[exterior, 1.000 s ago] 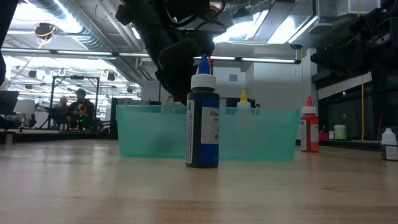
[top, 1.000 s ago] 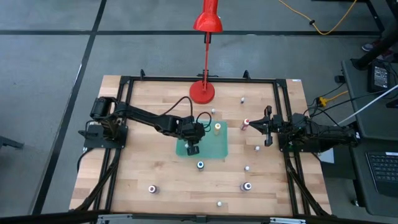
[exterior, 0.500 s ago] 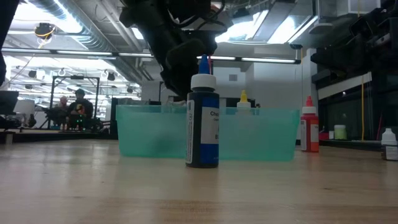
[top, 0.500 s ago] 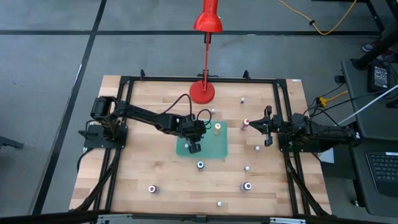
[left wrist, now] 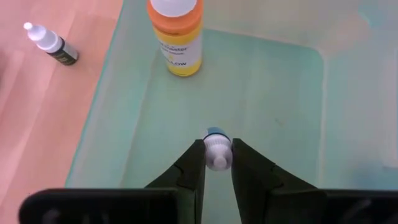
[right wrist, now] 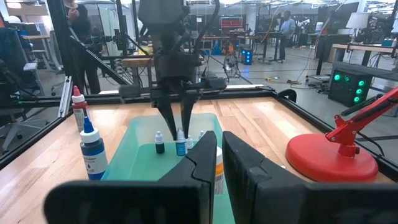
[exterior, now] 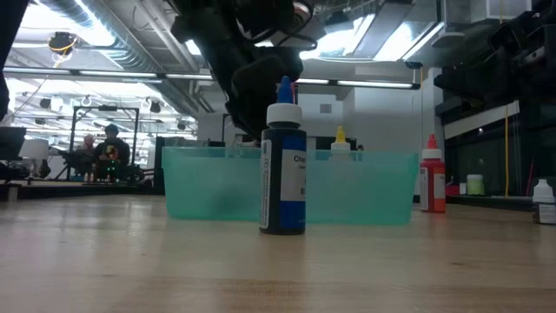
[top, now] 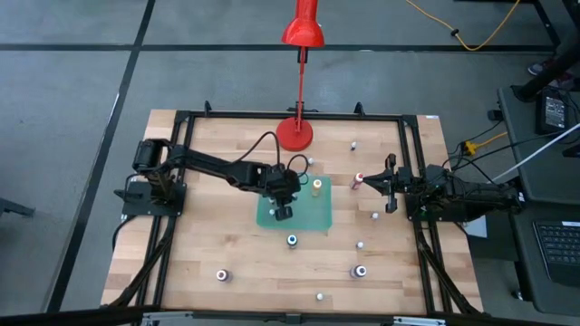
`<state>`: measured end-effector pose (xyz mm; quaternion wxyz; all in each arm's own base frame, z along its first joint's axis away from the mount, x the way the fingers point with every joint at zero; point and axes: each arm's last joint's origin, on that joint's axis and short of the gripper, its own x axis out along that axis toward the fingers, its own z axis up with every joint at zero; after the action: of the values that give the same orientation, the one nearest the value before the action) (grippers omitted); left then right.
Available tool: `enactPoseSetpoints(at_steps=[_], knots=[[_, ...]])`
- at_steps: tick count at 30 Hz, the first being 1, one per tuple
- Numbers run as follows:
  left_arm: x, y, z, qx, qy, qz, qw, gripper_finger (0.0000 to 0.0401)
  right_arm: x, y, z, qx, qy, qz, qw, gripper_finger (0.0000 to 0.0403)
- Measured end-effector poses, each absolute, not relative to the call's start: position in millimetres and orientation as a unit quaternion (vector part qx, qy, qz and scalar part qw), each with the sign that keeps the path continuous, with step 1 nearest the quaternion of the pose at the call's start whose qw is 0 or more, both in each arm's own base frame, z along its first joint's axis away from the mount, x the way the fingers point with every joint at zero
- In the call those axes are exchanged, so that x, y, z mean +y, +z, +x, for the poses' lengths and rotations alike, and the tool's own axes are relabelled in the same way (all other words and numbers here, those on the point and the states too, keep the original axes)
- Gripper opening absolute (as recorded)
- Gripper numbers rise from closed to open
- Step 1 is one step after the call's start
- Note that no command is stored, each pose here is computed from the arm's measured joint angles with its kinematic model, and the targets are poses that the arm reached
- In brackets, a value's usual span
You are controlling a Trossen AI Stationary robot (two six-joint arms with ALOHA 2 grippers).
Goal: Pick & Place food coloring
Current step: Put the small blue food coloring bottle into the green bin
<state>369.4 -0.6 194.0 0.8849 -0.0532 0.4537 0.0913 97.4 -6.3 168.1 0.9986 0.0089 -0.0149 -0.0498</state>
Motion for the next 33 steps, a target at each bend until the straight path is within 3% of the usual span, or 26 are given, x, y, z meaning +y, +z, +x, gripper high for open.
enactPoseSetpoints(at_steps=[12, 33], knots=[[4.5, 193.5, 368.8, 0.460, 0.071, -0.037, 0.884, 0.0056, -6.3, 168.2, 97.4, -0.015, -0.050, 0.009, 0.999, 0.0031], [-16.9, 167.3, 346.6, 0.533, 0.081, -0.048, 0.841, 0.0057, -6.3, 168.2, 97.4, -0.015, -0.050, 0.009, 0.999, 0.0031]])
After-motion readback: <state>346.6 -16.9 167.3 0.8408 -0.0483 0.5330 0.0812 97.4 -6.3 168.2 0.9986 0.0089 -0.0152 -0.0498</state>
